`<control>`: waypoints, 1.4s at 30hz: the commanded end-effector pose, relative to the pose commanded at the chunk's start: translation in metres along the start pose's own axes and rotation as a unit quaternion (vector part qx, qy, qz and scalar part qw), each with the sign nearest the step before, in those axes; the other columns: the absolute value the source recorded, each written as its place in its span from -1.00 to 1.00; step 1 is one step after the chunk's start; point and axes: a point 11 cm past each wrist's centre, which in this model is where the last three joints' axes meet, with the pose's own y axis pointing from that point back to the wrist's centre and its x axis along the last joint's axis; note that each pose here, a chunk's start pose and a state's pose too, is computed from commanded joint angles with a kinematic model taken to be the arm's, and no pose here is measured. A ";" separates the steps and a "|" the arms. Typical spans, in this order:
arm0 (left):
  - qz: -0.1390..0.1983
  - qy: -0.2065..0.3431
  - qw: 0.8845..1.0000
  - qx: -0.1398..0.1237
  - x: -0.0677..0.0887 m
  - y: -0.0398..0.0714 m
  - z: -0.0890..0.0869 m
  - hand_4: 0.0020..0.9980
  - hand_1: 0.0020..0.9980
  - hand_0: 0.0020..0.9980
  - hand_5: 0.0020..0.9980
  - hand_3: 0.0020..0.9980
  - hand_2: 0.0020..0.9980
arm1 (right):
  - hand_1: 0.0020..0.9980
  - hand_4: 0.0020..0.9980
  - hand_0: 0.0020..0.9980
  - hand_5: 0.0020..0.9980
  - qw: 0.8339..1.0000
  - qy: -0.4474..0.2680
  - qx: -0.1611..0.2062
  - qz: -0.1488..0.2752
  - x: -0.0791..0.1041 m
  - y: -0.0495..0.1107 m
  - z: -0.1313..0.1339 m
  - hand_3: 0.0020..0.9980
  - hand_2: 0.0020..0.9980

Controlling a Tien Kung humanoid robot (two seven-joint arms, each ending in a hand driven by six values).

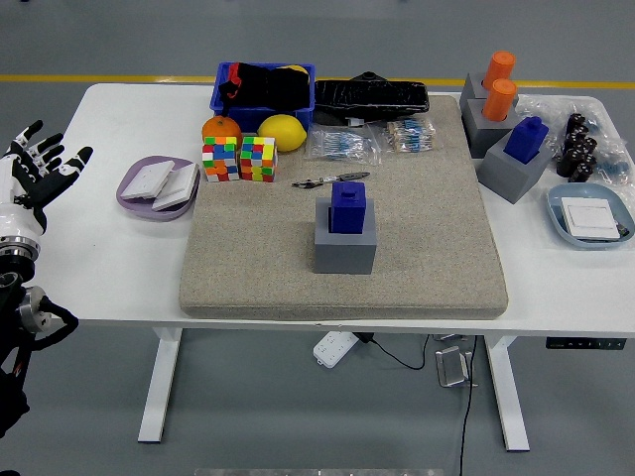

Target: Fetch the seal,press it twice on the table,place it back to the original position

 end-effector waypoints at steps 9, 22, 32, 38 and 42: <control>-0.006 0.003 1.000 0.006 -0.007 0.003 -0.006 0.84 0.60 0.63 -0.85 0.76 0.50 | 0.50 0.66 0.77 0.04 1.000 0.000 -0.006 -0.004 -0.004 -0.001 0.007 0.49 0.47; -0.006 0.006 1.000 0.013 -0.009 0.007 -0.012 0.83 0.58 0.64 -0.86 0.71 0.50 | 0.50 0.66 0.77 0.04 1.000 -0.008 -0.009 -0.010 -0.013 -0.003 0.009 0.49 0.47; -0.008 0.007 1.000 0.011 -0.012 0.007 -0.011 0.83 0.57 0.64 -0.86 0.68 0.49 | 0.50 0.66 0.77 0.04 1.000 -0.010 -0.010 -0.010 -0.012 -0.003 0.011 0.49 0.47; -0.009 0.006 1.000 0.013 -0.013 0.008 -0.013 0.83 0.57 0.64 -0.86 0.68 0.48 | 0.50 0.66 0.77 0.04 1.000 -0.013 -0.006 -0.011 -0.014 -0.003 0.007 0.49 0.47; -0.011 0.006 1.000 0.015 -0.014 0.008 -0.014 0.82 0.57 0.64 -0.87 0.68 0.48 | 0.50 0.66 0.77 0.04 1.000 -0.013 -0.006 -0.012 -0.015 -0.003 0.007 0.49 0.48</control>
